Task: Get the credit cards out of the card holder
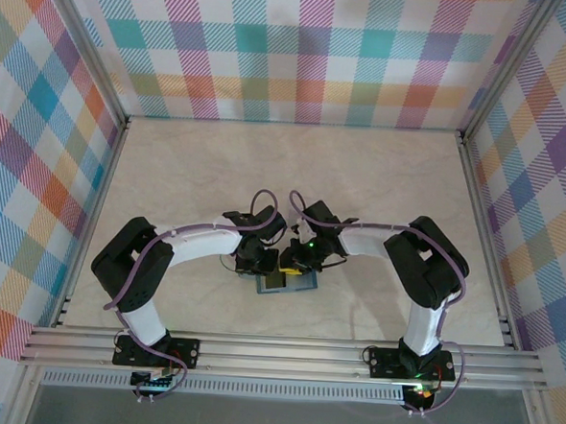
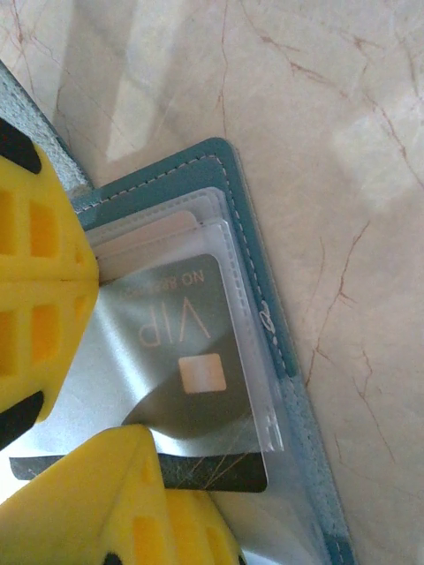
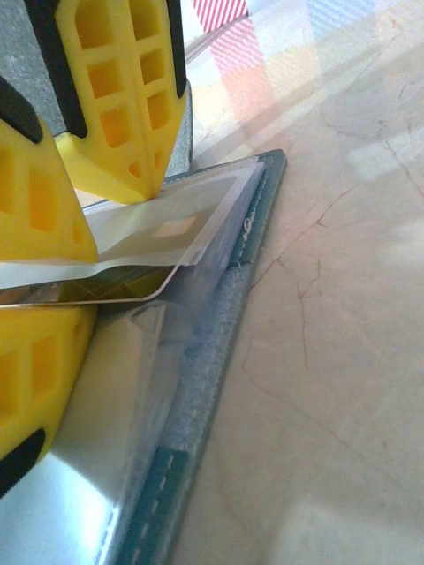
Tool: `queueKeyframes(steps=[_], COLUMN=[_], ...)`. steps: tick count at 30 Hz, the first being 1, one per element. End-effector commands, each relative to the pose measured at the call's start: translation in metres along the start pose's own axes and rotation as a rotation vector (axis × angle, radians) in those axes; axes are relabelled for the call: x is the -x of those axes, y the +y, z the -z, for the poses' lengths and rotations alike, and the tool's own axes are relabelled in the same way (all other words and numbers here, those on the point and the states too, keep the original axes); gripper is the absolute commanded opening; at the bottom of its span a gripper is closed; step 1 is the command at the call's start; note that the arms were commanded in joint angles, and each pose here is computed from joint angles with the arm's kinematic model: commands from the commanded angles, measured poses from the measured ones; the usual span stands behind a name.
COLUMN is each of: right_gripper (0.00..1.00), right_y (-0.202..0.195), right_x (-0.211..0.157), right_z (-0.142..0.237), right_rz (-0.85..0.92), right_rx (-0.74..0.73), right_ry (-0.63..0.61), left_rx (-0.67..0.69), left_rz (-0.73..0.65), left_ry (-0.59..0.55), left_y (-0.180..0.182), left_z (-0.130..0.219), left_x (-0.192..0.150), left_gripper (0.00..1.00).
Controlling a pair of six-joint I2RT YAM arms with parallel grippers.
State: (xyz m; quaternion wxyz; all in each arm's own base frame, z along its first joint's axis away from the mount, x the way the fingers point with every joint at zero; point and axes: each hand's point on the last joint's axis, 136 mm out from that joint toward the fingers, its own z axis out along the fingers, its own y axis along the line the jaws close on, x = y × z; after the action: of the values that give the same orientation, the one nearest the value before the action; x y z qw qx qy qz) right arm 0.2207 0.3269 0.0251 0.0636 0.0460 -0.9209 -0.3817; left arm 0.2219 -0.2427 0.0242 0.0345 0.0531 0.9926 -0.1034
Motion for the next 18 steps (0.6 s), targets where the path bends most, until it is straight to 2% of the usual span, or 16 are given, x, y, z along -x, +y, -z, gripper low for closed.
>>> queueKeyframes(steps=[1, 7, 10, 13, 18], right_gripper=[0.17, 0.08, 0.09, 0.15, 0.1], right_y=[0.014, 0.004, -0.003, -0.006, -0.002], right_x=[0.0, 0.001, 0.001, -0.001, -0.002], right_z=[-0.001, -0.003, -0.002, 0.003, 0.008], right_rz=[0.034, 0.022, 0.02, 0.019, 0.036], right_rx=[0.093, 0.084, 0.053, 0.035, 0.056], right_ry=[-0.001, -0.004, -0.011, -0.023, -0.034], left_rx=[0.131, 0.133, 0.134, 0.141, 0.151], left_rz=[-0.009, -0.01, -0.008, -0.01, -0.011], left_ry=[0.084, 0.089, 0.086, 0.091, 0.087], left_y=[0.031, 0.032, 0.032, 0.033, 0.035], left_z=[-0.019, -0.019, -0.018, -0.018, -0.017], left_x=[-0.025, -0.026, -0.026, -0.027, -0.026], left_gripper=[0.0, 0.0, 0.0, 0.0, 0.0])
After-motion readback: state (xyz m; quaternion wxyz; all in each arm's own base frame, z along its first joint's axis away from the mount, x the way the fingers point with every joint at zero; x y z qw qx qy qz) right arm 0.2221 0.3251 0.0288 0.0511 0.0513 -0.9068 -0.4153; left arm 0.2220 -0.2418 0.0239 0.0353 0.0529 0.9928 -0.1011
